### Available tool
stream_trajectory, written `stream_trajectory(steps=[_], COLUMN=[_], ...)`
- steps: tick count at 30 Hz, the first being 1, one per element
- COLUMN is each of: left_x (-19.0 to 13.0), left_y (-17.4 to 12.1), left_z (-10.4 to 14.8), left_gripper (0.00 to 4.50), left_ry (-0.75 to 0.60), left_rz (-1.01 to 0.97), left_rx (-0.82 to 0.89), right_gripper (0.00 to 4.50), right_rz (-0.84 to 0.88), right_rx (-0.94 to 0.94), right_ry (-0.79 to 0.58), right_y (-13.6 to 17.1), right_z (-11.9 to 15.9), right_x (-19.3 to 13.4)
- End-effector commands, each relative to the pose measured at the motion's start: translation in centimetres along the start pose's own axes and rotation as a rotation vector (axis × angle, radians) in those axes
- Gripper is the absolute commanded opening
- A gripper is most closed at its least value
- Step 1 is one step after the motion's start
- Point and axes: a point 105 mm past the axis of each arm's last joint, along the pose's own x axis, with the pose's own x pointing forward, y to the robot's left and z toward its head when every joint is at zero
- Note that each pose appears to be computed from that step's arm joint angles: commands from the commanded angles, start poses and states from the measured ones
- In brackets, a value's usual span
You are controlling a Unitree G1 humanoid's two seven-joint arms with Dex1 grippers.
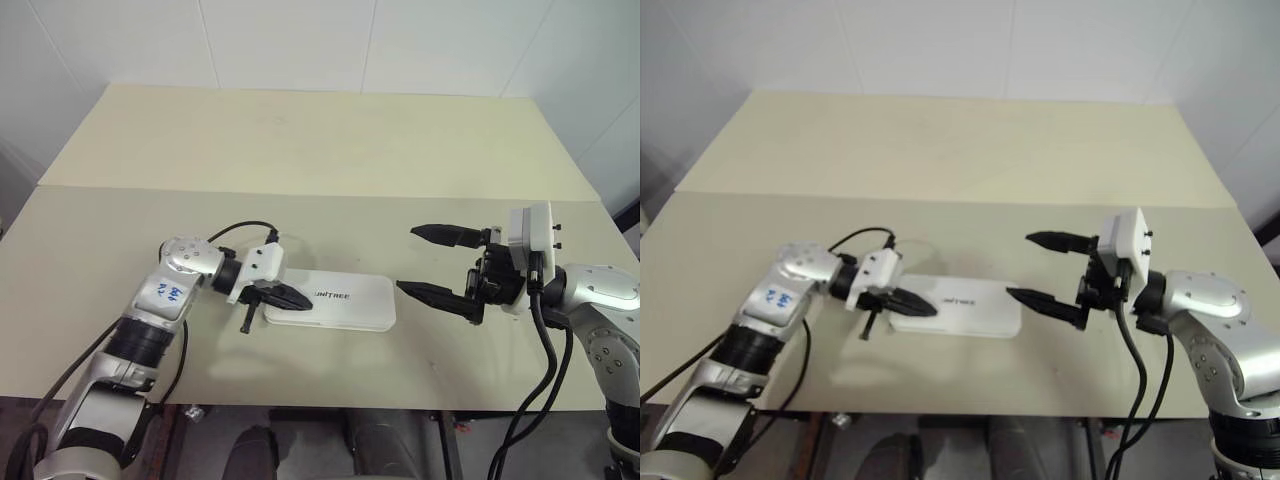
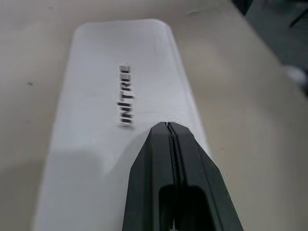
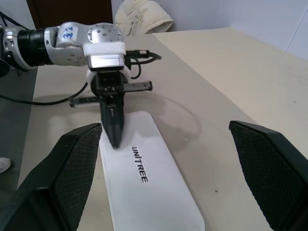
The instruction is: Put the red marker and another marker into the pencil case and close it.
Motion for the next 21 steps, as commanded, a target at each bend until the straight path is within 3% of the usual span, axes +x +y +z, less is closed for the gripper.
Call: stream_trajectory(steps=[1, 6, 13, 21], left_x=[-4.2, -8.7, -11.1, -11.0], left_y=[0.9, 1.0, 0.6, 0.4], left_z=[2.6, 1.1, -0.6, -0.4], left_gripper=[0.40, 1.97, 4.34, 4.47], left_ry=[-0.055, -0.044, -0.039, -0.086], left_rz=[0.141, 0.332, 0.495, 0.551], left_rx=[0.051, -0.037, -0.071, -0.030], right_gripper=[4.50, 4.50, 4.50, 4.50], right_rz=[-0.010, -0.048, -0.046, -0.026], right_rx=[-0.057, -0.118, -0.133, -0.105], right_ry=[0.002, 0.014, 0.058, 0.124], right_y=[-0.8, -2.5, -3.0, -2.5], right_z=[0.6, 0.5, -0.5, -2.1], right_x=[-1.1, -2.2, -3.3, -4.5])
